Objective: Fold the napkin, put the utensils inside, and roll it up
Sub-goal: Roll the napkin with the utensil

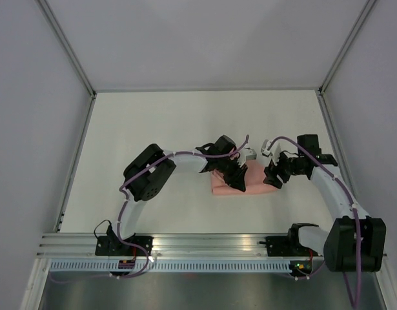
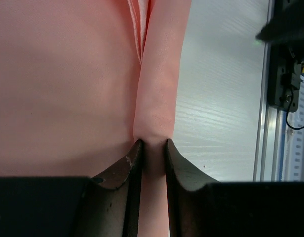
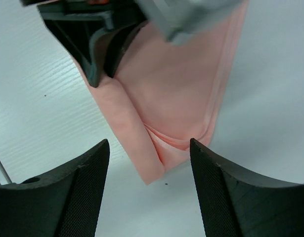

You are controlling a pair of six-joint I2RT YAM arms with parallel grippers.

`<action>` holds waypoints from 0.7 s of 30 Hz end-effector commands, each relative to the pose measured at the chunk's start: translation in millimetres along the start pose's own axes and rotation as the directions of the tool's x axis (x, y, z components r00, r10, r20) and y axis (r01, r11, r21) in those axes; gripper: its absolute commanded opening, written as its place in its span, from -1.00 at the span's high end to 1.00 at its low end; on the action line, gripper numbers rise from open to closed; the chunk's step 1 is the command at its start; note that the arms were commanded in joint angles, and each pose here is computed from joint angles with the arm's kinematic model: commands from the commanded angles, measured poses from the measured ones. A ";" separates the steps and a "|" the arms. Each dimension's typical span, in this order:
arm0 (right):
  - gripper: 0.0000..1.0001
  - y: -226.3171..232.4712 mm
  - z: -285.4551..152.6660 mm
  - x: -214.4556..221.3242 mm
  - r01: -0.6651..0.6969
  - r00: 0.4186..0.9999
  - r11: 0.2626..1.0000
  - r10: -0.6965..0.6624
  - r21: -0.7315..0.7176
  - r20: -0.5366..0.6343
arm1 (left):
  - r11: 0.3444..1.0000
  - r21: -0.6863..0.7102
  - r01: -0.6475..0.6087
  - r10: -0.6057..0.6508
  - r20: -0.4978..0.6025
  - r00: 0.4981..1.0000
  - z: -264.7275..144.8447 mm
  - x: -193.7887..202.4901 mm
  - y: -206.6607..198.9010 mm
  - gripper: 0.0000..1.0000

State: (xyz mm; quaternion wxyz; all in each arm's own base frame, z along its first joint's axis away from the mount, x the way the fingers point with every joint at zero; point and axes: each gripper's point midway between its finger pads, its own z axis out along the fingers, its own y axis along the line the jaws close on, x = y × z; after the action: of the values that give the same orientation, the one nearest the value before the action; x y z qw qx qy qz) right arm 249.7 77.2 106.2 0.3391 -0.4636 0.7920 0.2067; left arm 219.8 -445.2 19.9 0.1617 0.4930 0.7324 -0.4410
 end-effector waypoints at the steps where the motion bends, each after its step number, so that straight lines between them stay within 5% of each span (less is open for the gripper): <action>1: -0.45 10.7 19.5 -0.2 0.179 0.984 0.984 -0.179 0.022 0.020 | 0.947 -0.081 0.310 -0.319 -0.313 0.894 -2.5 113.6 11.1 0.95; 11: -0.50 46.9 77.1 -2.3 0.351 0.936 0.936 -0.351 0.001 -0.031 | 0.899 -0.094 0.427 -0.431 -0.349 0.832 -1.4 110.0 15.6 0.95; 21: -0.37 65.0 110.9 15.7 0.421 0.897 0.907 -0.421 -0.029 -0.132 | 0.883 -0.091 0.461 -0.463 -0.338 0.820 -2.1 95.8 16.9 0.89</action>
State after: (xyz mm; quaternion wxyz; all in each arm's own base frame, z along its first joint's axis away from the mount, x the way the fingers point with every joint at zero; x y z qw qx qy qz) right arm 208.8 168.3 19.6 0.3019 -0.6455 0.6895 0.1294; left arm 207.1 -431.3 17.6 -0.0009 0.4161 0.7721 -0.4802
